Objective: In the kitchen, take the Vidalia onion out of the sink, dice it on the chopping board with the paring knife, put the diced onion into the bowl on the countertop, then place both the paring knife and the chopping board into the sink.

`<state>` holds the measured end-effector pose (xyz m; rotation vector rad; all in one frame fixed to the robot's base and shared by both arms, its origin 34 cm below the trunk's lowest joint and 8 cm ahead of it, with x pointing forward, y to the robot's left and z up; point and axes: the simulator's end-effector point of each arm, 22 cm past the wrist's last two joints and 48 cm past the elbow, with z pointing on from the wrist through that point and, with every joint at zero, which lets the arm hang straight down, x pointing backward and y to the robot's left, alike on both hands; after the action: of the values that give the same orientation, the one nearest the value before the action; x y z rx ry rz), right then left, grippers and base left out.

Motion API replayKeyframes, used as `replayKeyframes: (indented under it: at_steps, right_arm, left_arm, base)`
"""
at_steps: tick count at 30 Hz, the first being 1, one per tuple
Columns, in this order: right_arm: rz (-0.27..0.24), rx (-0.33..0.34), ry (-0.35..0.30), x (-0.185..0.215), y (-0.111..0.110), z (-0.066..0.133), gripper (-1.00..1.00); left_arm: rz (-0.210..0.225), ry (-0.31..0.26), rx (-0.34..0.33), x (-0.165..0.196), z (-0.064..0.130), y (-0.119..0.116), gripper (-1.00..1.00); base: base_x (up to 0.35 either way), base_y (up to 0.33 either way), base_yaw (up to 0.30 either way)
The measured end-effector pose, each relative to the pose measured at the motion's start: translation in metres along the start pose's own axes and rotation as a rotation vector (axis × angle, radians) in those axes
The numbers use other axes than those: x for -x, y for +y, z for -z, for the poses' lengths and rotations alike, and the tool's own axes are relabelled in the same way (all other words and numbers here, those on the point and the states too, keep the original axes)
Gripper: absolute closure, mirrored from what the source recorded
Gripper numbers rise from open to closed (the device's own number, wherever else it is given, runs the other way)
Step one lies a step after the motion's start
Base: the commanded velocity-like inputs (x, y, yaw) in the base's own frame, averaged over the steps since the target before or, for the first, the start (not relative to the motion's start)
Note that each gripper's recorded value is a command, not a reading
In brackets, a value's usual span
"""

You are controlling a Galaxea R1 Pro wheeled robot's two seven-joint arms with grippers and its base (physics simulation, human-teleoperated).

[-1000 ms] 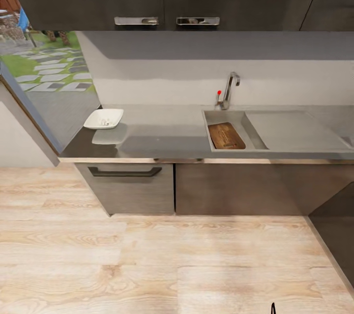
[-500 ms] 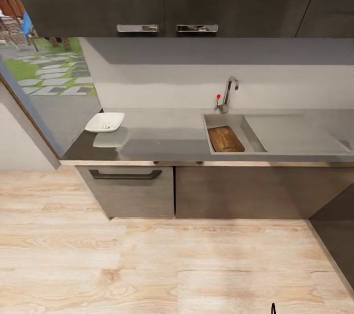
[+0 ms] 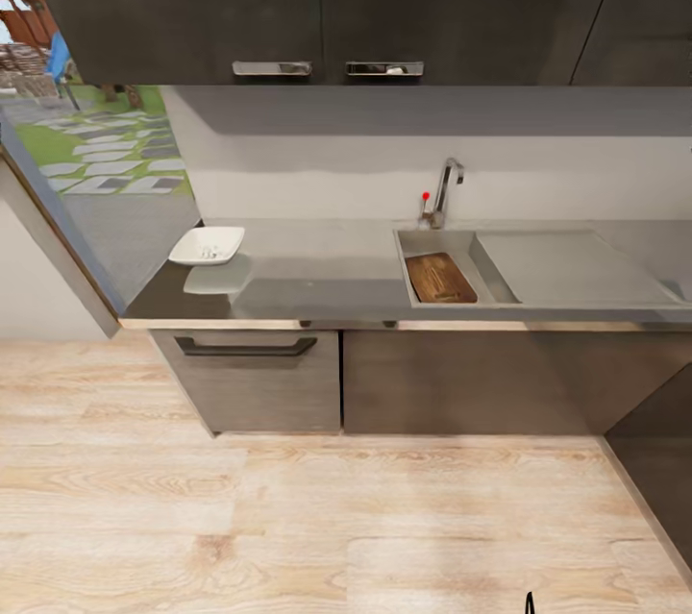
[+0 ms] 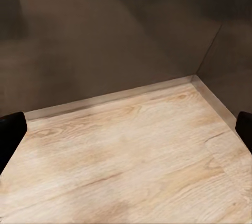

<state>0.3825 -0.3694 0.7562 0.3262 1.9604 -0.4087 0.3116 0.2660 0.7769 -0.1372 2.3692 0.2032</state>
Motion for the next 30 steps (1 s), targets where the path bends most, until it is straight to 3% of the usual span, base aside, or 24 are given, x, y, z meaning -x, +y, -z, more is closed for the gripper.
replayKeyframes:
  at_steps: [30]
  right_arm:
    - [-0.027,0.000,-0.060,0.018,0.001,-0.001,-1.00]
  left_arm:
    - [0.008,-0.044,-0.002,0.013,0.000,-0.001,-1.00]
  base:
    - [0.000,0.000,0.000]
